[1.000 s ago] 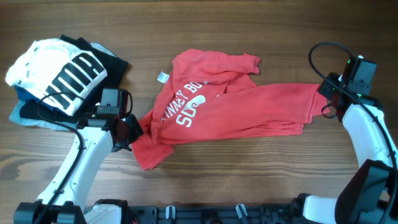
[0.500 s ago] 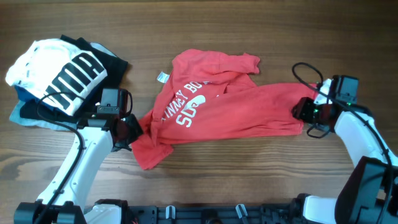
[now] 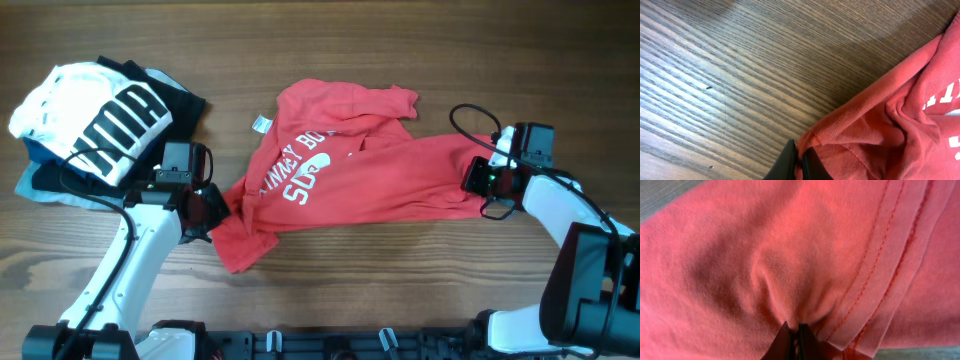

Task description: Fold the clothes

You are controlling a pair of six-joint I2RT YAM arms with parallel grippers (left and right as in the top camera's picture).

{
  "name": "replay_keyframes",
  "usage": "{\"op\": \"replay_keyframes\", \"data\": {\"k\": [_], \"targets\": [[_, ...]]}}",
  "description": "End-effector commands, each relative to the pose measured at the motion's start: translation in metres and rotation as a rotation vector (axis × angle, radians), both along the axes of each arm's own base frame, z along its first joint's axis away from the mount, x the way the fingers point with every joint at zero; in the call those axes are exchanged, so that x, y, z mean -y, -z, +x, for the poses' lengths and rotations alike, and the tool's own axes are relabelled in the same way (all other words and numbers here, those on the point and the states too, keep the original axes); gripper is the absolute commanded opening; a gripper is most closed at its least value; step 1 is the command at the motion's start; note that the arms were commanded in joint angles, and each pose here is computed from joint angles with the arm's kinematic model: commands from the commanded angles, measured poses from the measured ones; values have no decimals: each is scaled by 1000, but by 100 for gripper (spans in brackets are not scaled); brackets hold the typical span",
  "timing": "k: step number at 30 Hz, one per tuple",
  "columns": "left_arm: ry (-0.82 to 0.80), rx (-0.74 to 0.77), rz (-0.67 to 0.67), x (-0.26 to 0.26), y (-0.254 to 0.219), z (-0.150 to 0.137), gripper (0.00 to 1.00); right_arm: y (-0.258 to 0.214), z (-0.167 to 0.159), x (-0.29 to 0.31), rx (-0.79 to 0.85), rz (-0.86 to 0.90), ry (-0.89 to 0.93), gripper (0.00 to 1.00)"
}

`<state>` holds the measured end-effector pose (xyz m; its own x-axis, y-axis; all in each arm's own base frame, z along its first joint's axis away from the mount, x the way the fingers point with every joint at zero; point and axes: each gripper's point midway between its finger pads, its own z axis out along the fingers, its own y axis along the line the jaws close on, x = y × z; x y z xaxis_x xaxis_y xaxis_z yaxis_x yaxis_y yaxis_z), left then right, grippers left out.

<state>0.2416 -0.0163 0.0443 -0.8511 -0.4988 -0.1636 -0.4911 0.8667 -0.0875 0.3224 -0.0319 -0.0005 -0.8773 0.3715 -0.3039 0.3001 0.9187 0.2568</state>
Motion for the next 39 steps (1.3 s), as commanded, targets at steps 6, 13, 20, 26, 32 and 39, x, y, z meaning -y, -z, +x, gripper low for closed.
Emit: {"op": "replay_keyframes", "data": {"k": [6,13,20,26,32,39], "targets": [[-4,42,4,-2,-5,9,5,-94,76,14,350,-7,106,6],[-4,53,3,-2,-6,12,6,-47,37,10,112,-12,84,65],[-4,53,3,-2,-6,12,7,-23,-25,-2,-151,13,39,60],[-4,61,3,-2,-6,14,8,-13,-33,-1,-161,-16,-15,54],[-4,61,2,-2,-6,14,8,11,-40,-4,-151,-20,-26,52],[-4,60,2,-2,-6,14,8,11,-23,-23,-62,90,-64,37]]}}
